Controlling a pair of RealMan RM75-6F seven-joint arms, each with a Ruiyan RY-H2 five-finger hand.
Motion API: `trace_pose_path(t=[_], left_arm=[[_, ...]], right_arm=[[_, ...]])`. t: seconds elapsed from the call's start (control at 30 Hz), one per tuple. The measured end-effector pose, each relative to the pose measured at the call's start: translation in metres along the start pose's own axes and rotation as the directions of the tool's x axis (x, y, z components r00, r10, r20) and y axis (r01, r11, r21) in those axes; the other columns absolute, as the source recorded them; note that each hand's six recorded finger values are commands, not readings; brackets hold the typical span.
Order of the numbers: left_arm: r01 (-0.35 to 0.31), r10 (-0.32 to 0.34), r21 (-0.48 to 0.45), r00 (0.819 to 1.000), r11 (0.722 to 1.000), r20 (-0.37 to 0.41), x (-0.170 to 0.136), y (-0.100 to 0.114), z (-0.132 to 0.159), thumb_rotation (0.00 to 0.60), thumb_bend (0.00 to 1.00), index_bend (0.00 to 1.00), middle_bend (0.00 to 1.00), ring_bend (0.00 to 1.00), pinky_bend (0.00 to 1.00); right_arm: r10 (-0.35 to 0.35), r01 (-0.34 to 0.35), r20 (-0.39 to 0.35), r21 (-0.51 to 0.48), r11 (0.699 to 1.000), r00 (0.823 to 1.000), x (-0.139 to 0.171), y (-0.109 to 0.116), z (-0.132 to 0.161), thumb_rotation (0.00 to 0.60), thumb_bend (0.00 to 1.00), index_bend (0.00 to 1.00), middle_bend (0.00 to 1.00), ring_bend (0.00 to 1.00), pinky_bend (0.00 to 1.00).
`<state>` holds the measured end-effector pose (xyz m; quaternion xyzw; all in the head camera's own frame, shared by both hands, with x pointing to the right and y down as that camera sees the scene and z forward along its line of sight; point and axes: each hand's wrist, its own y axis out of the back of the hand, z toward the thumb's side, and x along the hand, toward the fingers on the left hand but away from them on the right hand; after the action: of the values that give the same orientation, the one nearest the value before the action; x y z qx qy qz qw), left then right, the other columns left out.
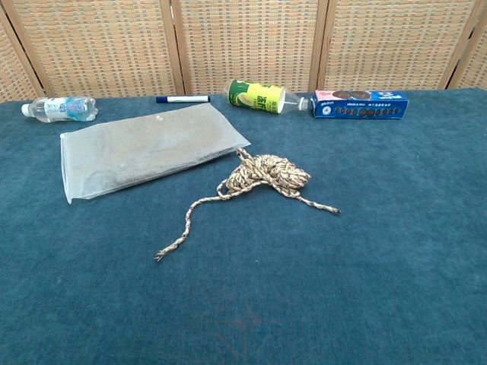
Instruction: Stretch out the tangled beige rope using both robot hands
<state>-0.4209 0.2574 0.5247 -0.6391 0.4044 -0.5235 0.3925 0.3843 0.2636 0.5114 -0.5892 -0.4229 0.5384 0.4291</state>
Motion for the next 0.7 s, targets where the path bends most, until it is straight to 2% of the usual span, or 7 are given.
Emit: trace_pose_path(t=[0.2,0.37,0.43,0.5,0.63,0.7], left_arm=[[-0.002,0.002,-0.001,1.000,1.000,0.000,0.000,0.000,0.000,0.600,0.00,0.00,0.00,0.00,0.00],[-0.003,0.003,-0.002,1.000,1.000,-0.009,0.003,0.000,-0.001,0.600,0.00,0.00,0.00,0.00,0.00],[-0.002,0.002,-0.002,1.000,1.000,-0.012,0.004,-0.001,-0.001,0.600,0.00,0.00,0.00,0.00,0.00],[0.000,0.000,0.002,1.000,1.000,-0.017,0.006,-0.002,-0.001,0.600,0.00,0.00,0.00,0.00,0.00],[-0.001,0.002,0.022,0.999,1.000,-0.034,0.012,-0.007,-0.001,0.600,0.00,0.00,0.00,0.00,0.00],[0.005,-0.004,0.024,0.999,1.000,-0.040,0.017,-0.010,-0.001,0.600,0.00,0.00,0.00,0.00,0.00]], right_arm=[[0.018,-0.018,-0.011,-0.001,1.000,1.000,-0.001,-0.004,0.002,0.600,0.00,0.00,0.00,0.00,0.00],[0.072,-0.073,-0.059,-0.011,0.997,0.996,-0.015,-0.016,0.012,0.600,0.00,0.01,0.00,0.00,0.00],[0.102,-0.104,-0.095,-0.015,0.994,0.990,-0.026,-0.022,0.020,0.600,0.00,0.05,0.00,0.00,0.00],[0.122,-0.126,-0.133,-0.016,0.992,0.983,-0.039,-0.027,0.029,0.600,0.00,0.15,0.00,0.00,0.00],[0.160,-0.169,-0.251,-0.017,0.985,0.955,-0.078,-0.041,0.062,0.600,0.01,0.30,0.00,0.00,0.00],[0.192,-0.208,-0.284,-0.028,0.978,0.939,-0.095,-0.050,0.076,0.600,0.07,0.36,0.00,0.00,0.00]])
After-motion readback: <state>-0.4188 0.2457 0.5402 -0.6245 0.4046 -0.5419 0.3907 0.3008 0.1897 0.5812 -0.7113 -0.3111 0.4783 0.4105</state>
